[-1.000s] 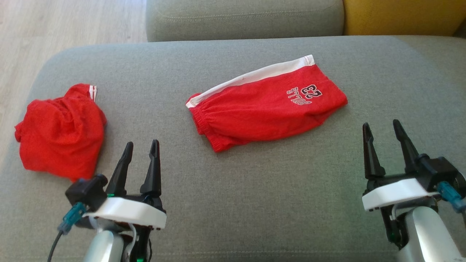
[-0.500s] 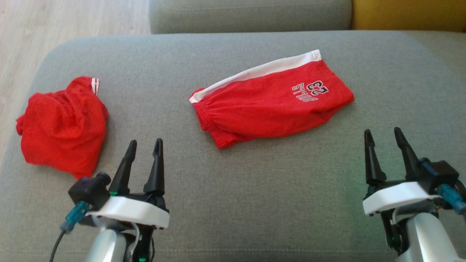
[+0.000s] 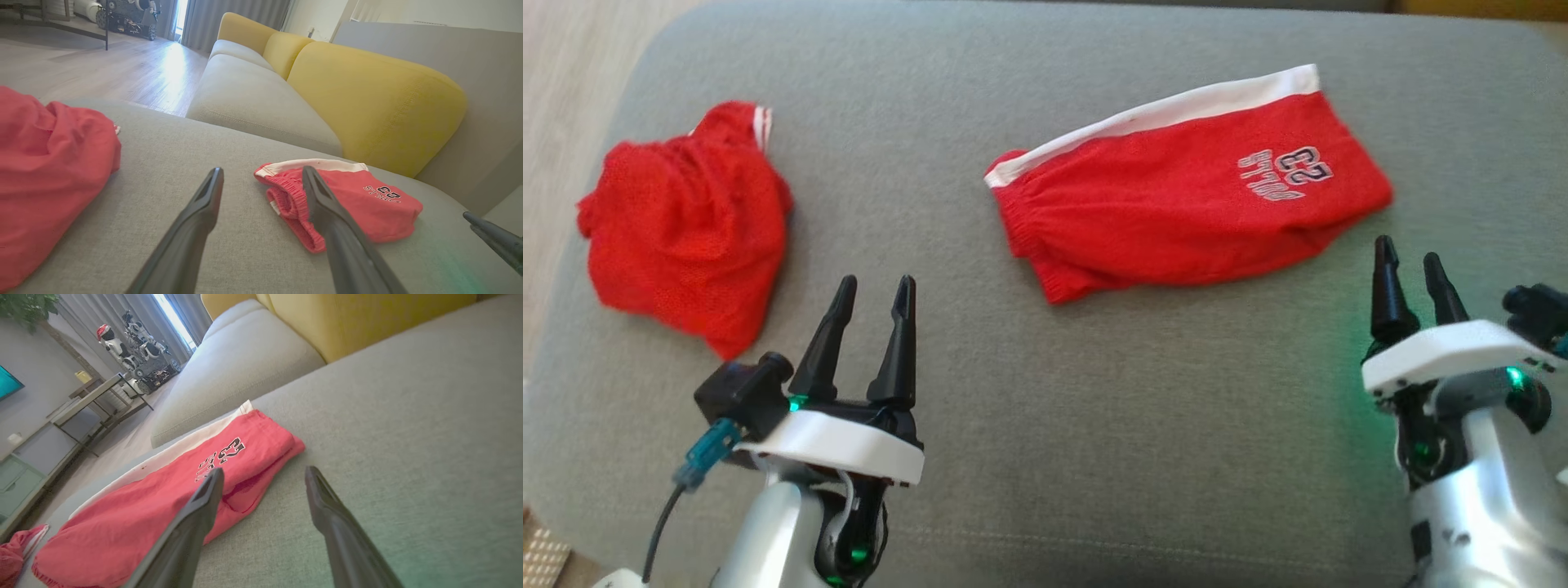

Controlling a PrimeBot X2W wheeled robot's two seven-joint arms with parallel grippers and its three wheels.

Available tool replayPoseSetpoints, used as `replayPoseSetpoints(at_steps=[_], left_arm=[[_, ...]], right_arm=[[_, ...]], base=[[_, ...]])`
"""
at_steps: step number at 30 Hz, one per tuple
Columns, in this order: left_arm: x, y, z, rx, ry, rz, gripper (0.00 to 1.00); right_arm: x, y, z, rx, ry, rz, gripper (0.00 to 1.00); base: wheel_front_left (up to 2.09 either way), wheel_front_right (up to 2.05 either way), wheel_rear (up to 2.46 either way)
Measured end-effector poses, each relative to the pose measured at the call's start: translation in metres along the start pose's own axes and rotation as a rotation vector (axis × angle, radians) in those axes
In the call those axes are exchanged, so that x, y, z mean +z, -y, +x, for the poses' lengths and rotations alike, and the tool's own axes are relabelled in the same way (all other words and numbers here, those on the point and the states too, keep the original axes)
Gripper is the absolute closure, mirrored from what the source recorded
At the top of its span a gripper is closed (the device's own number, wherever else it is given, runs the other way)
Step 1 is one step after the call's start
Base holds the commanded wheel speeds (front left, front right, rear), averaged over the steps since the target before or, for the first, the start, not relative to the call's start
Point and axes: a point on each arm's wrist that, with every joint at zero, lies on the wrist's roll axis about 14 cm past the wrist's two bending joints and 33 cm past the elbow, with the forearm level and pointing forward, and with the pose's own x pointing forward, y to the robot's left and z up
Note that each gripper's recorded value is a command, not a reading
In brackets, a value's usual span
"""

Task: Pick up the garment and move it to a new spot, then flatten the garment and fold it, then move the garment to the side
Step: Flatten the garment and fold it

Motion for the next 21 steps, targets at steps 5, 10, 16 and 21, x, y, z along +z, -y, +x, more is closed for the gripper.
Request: replayPoseSetpoints(at_steps=[5,10,16,21], left_arm=[[-0.005,-0.007,-0.003,0.021,-0.017,-0.003,0.00],[-0.003,-0.014,-0.003,0.039,-0.014,0.004,0.00],[-0.007,-0.019,-0.007,0.056,-0.028,0.003,0.00],[-0.005,-0.024,-0.007,0.072,-0.025,0.010,0.00]], right_arm=[[-0.017,0.002,0.024,-0.030,-0.074,0.143,0.00],[-0.024,-0.007,0.048,-0.034,-0.105,0.241,0.00],[-0.033,-0.004,0.065,-0.076,-0.145,0.307,0.00],[-0.032,-0.001,0.080,-0.099,-0.161,0.300,0.00]], base=[[0.00,0.00,0.00],[0.00,0.00,0.00],[0.00,0.00,0.00],[0.00,0.00,0.00]])
